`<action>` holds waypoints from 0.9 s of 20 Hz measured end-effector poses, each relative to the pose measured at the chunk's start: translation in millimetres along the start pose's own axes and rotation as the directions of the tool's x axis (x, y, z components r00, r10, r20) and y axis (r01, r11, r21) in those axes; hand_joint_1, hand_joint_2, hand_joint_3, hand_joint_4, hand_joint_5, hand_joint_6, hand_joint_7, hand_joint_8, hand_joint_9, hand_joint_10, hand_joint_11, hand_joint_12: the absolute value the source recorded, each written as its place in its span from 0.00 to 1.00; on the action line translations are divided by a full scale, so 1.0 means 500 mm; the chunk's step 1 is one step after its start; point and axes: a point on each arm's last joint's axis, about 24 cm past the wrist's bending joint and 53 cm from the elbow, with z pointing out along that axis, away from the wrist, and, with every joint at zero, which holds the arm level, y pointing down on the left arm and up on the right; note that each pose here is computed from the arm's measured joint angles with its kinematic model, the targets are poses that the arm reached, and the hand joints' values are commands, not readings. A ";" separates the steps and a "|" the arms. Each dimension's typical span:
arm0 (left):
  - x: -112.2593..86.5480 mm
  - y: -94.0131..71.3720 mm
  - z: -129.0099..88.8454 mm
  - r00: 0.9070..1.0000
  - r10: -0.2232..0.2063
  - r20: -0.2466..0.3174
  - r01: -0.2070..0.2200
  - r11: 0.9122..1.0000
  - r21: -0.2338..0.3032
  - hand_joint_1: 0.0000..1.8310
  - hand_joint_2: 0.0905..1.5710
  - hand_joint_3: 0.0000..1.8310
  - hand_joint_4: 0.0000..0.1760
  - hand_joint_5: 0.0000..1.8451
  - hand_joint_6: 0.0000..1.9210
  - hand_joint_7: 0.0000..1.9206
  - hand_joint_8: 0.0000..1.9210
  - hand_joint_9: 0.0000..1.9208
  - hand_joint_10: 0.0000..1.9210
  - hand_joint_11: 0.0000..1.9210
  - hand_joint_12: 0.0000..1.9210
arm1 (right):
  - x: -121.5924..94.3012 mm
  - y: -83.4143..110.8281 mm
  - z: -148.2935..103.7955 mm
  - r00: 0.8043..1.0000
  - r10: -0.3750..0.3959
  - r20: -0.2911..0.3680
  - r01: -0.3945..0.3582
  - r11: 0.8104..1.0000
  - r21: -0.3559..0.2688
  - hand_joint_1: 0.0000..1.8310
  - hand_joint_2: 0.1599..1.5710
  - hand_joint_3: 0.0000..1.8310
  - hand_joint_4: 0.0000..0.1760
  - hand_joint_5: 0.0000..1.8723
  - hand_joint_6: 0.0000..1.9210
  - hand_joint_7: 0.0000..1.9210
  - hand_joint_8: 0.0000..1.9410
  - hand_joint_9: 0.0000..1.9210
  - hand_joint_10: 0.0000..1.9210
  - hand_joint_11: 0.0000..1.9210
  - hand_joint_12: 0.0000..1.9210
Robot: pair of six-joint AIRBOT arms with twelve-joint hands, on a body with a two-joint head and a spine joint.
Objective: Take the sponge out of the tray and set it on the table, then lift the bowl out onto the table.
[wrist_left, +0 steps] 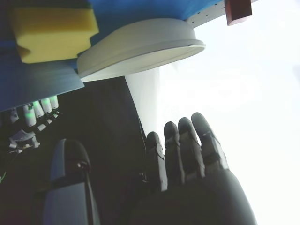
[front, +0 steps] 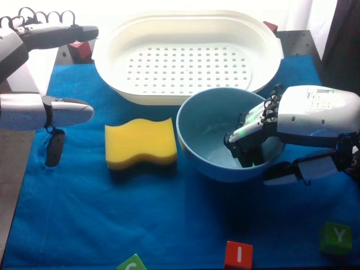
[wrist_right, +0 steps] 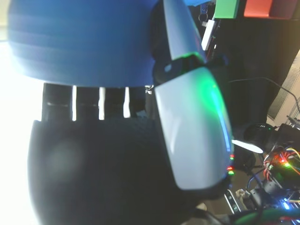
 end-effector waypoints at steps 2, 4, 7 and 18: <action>0.000 0.000 0.000 1.000 0.000 0.000 0.000 1.000 0.000 0.39 0.56 0.00 0.64 0.21 0.00 0.19 0.00 0.17 0.00 0.00 0.40 | 0.002 0.000 -0.007 1.000 -0.012 -0.010 0.012 1.000 0.010 0.30 0.82 0.00 0.00 0.18 0.09 0.27 0.01 0.24 0.01 0.08 0.37; 0.000 0.002 -0.001 1.000 -0.001 0.000 0.001 1.000 -0.003 0.39 0.56 0.00 0.60 0.22 0.00 0.19 0.00 0.17 0.00 0.00 0.42 | -0.002 0.000 -0.017 1.000 -0.019 -0.012 0.019 1.000 0.014 0.25 0.76 0.00 0.27 0.06 0.00 0.11 0.00 0.10 0.00 0.00 0.27; 0.001 0.001 -0.001 1.000 0.000 -0.001 0.000 1.000 -0.001 0.40 0.56 0.00 0.59 0.21 0.00 0.18 0.00 0.16 0.00 0.00 0.38 | -0.019 0.005 -0.027 1.000 -0.023 0.006 0.023 1.000 0.013 0.21 0.68 0.00 0.89 0.01 0.00 0.00 0.00 0.00 0.00 0.00 0.00; -0.002 -0.029 -0.030 0.999 -0.023 0.035 0.021 0.999 0.049 0.43 0.57 0.00 0.34 0.22 0.00 0.16 0.00 0.13 0.00 0.00 0.30 | -0.186 0.121 -0.156 0.958 -0.064 0.281 0.088 0.993 -0.073 0.24 0.60 0.01 0.53 0.05 0.00 0.00 0.00 0.00 0.00 0.00 0.00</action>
